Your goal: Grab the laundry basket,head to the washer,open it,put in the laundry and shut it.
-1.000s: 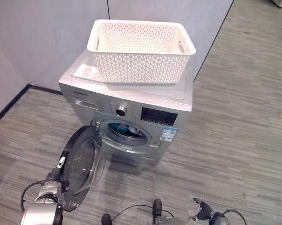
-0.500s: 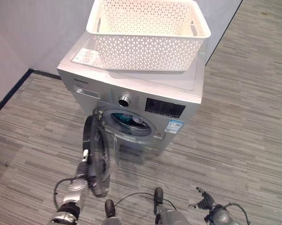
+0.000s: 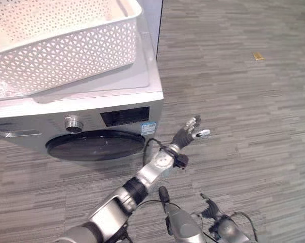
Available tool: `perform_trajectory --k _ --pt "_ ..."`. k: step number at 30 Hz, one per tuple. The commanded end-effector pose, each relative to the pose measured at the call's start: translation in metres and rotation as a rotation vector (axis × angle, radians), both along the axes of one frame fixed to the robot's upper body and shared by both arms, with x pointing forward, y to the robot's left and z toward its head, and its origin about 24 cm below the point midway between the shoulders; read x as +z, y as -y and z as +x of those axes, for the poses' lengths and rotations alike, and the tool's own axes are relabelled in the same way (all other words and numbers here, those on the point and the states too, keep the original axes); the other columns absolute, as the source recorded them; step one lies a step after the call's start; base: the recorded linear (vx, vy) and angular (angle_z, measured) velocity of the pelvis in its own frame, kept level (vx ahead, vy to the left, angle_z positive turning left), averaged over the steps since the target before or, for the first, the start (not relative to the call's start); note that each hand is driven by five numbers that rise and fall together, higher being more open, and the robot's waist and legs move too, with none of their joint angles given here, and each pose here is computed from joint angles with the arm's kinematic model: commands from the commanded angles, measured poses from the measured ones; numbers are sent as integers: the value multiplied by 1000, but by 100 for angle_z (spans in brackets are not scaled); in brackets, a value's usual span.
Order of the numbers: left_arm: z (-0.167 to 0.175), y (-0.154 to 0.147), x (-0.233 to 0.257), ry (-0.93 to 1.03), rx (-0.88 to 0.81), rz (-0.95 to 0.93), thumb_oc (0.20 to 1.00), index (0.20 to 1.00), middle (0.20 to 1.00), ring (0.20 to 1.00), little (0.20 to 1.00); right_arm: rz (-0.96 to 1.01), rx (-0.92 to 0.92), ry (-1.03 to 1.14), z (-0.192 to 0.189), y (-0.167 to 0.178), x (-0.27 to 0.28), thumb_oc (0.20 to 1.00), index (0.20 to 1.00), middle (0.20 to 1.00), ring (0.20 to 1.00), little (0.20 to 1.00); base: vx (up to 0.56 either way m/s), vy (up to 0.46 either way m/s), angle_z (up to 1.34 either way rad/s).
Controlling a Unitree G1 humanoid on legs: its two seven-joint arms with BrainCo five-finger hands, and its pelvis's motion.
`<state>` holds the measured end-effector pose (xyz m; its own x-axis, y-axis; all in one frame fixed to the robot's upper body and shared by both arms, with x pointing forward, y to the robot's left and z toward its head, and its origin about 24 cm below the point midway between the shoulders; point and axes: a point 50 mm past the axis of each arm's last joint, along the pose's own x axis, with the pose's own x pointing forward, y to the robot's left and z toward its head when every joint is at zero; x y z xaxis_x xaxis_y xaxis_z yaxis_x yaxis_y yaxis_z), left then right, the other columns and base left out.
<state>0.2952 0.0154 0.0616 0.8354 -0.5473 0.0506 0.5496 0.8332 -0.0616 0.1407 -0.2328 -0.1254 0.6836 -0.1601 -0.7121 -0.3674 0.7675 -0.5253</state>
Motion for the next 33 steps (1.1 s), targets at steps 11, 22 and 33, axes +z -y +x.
perform_trajectory --k 11,22,33 --pt "-80 -152 -101 -296 128 193 1000 1000 1000 1000 1000 56 -44 10 -5 11 -1 1000 1000 1000 1000 1000 37 14 34" --pt "-145 -229 -158 -541 409 502 1000 1000 1000 1000 1000 63 -66 -73 -22 11 -12 1000 1000 1000 1000 1000 -4 44 24" --pt "-199 -244 -206 -945 793 438 1000 1000 1000 1000 1000 64 -130 -179 -40 -1 -27 1000 1000 1000 1000 1000 5 57 16"
